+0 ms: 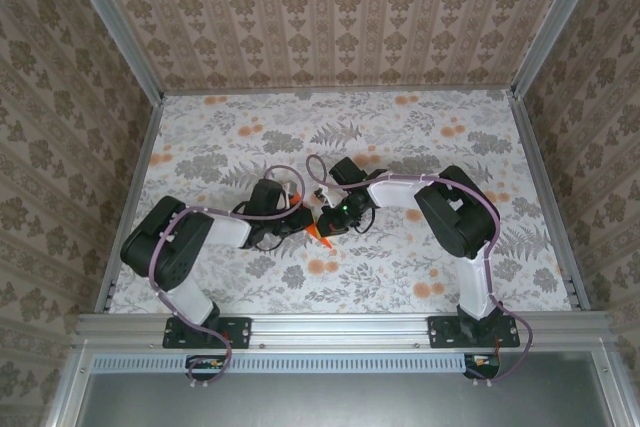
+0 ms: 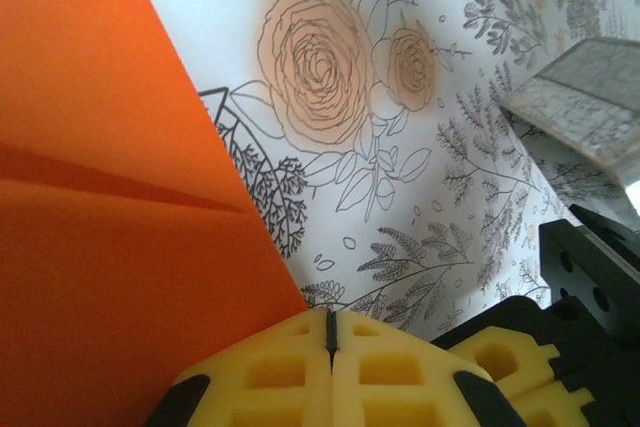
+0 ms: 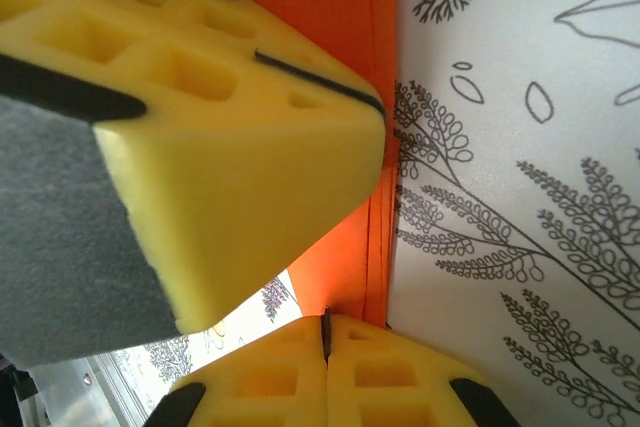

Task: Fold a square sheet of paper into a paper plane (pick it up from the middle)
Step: Fold the wing for the fifth time at the center of the table.

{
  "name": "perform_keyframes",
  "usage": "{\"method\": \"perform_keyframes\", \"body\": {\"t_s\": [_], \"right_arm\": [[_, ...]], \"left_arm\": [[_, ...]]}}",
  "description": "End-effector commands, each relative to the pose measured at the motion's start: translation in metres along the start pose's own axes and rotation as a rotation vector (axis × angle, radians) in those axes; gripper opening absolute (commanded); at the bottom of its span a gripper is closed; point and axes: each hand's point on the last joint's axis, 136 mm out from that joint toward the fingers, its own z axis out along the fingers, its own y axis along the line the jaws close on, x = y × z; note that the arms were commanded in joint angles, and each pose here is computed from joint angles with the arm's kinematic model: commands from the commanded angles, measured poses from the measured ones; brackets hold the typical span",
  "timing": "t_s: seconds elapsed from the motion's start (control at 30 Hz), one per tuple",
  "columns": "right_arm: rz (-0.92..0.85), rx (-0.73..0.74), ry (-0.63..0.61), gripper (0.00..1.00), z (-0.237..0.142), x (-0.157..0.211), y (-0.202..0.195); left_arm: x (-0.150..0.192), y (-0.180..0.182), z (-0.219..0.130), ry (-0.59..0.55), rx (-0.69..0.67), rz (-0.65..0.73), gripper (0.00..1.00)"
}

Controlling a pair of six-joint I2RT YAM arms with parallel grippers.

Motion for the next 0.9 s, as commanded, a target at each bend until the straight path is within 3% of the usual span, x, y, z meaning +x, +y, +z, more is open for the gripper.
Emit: {"method": "perform_keyframes", "body": {"t_s": [0.0, 0.2, 0.5, 0.87], "right_arm": [[0.165, 0.196, 0.166, 0.05, 0.017, 0.058, -0.063], [0.176, 0.206, 0.171, 0.05, 0.016, 0.062, -0.069], [0.182, 0.199, 0.161, 0.05, 0.016, 0.059, -0.069], [0.159, 0.066, 0.050, 0.08, 0.000, 0.012, -0.024]], "left_arm": [[0.001, 0.020, 0.001, -0.027, -0.033, -0.039, 0.00], [-0.006, 0.054, -0.013, -0.056, -0.091, -0.088, 0.00], [-0.060, 0.099, -0.049, -0.126, -0.143, -0.137, 0.00], [-0.087, 0.070, -0.072, -0.158, -0.107, -0.060, 0.01]]}}
